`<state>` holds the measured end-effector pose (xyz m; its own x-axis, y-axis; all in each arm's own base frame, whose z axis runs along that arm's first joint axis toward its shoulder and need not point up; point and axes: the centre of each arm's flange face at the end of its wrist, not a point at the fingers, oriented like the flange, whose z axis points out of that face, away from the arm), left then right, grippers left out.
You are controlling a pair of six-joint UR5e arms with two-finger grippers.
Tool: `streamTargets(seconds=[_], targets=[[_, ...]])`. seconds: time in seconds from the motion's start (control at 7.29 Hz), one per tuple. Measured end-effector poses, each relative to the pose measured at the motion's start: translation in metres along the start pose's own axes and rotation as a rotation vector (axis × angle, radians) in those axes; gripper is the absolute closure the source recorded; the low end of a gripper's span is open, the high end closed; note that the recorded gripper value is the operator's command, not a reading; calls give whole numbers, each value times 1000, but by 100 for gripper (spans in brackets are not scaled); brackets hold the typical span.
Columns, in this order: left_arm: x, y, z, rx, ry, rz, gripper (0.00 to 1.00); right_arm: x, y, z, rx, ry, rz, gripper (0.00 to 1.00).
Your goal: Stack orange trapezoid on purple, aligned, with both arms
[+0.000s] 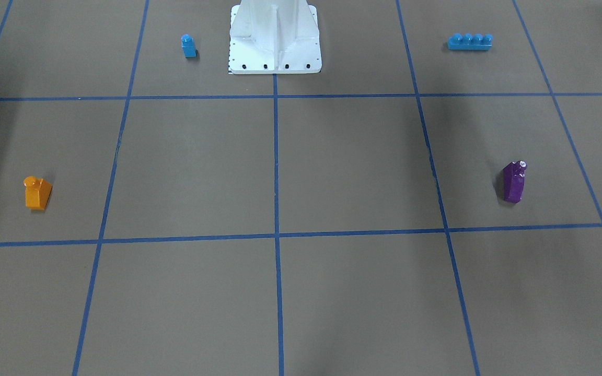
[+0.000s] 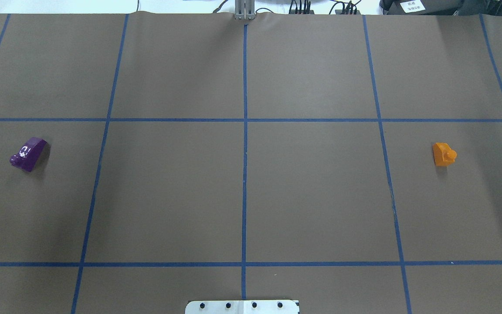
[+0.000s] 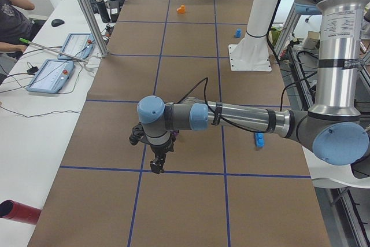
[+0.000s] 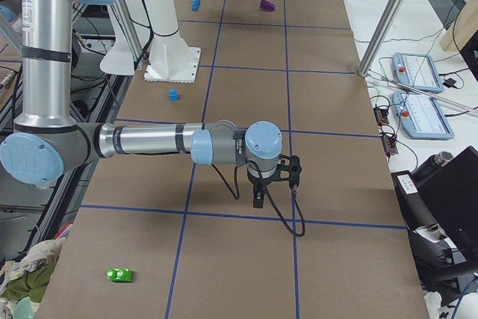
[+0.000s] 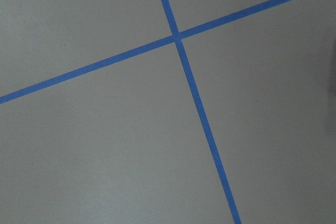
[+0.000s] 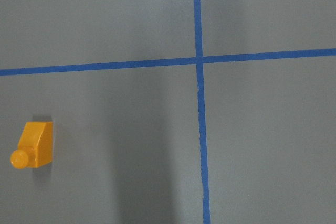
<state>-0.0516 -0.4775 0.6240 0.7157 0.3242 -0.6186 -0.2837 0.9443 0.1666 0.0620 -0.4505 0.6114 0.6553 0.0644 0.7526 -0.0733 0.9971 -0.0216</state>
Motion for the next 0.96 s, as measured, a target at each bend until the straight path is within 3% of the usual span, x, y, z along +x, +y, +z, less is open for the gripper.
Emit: streamTargets(seconds=[0.41,0.96], targets=[[4,-8,-8,15,-5,7,0,-1,-1,-1,3,0,0,0],[39,-39,-45,118,-37,117,0,-9,-3,-8,16,-6,-15,0]])
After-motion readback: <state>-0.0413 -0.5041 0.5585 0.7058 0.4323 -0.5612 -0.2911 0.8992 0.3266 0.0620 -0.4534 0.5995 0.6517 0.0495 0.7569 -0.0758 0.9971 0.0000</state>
